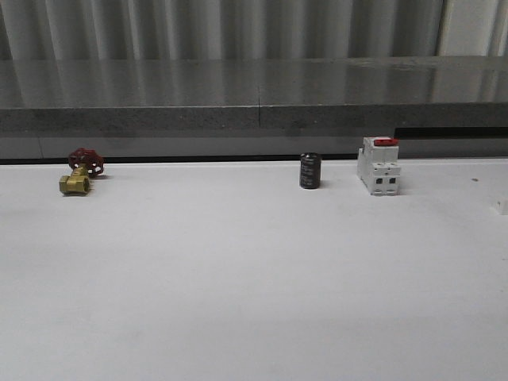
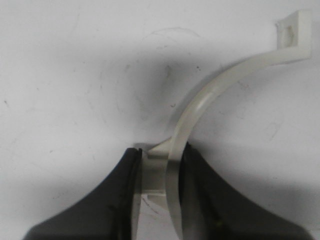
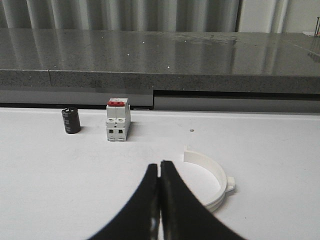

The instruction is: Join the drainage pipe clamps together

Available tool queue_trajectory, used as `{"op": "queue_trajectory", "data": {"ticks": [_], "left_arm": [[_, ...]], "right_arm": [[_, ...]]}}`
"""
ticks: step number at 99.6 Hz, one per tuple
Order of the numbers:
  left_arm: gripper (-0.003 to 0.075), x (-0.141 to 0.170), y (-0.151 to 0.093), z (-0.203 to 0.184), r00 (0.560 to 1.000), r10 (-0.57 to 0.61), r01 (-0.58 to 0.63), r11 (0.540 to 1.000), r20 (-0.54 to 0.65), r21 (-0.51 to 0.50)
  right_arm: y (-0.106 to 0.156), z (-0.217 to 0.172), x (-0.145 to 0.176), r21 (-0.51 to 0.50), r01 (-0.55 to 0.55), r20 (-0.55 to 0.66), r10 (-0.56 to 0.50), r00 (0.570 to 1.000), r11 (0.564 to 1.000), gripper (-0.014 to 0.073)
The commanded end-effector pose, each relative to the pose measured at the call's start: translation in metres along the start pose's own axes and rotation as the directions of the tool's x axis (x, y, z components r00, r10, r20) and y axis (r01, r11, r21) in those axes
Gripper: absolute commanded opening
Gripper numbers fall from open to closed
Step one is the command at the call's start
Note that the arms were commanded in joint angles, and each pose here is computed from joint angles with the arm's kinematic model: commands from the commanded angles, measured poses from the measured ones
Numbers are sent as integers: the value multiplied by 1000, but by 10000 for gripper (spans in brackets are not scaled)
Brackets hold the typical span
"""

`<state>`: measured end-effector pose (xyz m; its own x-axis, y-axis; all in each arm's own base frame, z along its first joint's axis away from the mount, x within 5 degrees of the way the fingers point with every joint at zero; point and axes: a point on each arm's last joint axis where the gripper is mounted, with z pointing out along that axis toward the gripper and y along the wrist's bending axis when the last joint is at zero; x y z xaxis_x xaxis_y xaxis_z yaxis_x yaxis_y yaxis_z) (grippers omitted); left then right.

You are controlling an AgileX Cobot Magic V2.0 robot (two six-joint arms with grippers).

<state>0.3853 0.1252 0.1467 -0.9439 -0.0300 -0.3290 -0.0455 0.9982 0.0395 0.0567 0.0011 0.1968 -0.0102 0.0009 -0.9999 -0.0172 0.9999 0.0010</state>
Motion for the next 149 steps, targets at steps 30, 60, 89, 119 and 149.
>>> {"op": "queue_trajectory", "data": {"ticks": [30,60,89,119,149], "left_arm": [[-21,-12,-26,-67,995,-60,52,993,82,104],[-21,-1,-120,-95,998,-19,8,979,54,203],[-21,8,-222,-103,989,76,-101,973,124,207],[-21,23,-275,-87,991,77,-100,969,110,224],[-21,27,-290,-75,994,51,-73,968,99,240]], "right_arm": [[0,-3,-15,0,0,116,0,993,1000,-66],[0,-3,-15,0,0,116,0,993,1000,-66],[0,-3,-15,0,0,116,0,993,1000,-66],[0,-3,-15,0,0,116,0,993,1000,-66],[0,-3,-15,0,0,116,0,993,1000,-66]]}}
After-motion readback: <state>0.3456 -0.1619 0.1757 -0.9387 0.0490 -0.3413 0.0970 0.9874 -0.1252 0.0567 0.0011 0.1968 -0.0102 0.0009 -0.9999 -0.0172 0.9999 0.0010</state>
